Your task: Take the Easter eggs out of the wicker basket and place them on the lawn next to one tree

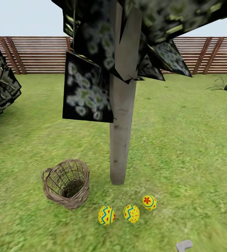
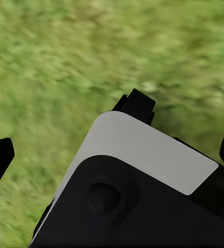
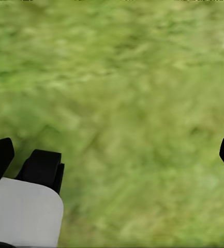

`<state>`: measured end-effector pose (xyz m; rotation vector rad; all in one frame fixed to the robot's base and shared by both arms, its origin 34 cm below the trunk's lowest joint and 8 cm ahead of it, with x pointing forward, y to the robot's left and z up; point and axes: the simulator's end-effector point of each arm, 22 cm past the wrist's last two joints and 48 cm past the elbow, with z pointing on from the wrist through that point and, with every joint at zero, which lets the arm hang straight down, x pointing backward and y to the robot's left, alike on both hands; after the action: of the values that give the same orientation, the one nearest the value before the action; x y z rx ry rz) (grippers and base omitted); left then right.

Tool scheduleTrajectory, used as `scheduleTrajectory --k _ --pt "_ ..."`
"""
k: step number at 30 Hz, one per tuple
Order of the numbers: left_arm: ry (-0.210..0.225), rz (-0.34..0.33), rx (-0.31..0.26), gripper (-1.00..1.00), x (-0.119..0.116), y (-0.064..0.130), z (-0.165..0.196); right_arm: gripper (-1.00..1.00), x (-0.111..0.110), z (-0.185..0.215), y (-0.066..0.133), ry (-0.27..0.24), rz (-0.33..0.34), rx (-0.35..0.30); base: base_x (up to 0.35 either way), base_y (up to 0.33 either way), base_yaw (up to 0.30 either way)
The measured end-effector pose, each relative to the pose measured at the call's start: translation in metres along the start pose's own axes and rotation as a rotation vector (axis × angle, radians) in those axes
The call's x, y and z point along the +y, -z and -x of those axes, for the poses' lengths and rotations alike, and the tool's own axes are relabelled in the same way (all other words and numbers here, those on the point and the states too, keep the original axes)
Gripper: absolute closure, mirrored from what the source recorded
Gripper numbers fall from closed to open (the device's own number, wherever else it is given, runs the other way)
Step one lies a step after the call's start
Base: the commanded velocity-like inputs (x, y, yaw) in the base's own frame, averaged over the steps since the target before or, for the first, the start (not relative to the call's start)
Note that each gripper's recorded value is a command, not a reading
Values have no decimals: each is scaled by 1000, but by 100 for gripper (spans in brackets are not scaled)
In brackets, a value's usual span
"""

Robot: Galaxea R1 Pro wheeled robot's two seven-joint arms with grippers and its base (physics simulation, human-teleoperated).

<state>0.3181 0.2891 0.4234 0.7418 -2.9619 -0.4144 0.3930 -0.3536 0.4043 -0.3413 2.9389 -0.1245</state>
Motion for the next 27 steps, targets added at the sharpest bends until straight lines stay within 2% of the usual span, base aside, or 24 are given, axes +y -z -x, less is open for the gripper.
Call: scheduleTrajectory --k 8,14,19,27 --pt "-1 3 0 -100 4 10 0 -100 1 1 10 2 2 6 0 0 -4" --pt "50 8 -54 -100 6 9 11 -100 1 2 10 2 2 2 0 0 0" --pt "58 27 -50 -100 15 5 7 -100 1 3 10 3 2 0 -8 0 0" --pt "66 27 -54 -100 15 6 9 -100 0 6 12 1 0 -9 -281 0 -87"
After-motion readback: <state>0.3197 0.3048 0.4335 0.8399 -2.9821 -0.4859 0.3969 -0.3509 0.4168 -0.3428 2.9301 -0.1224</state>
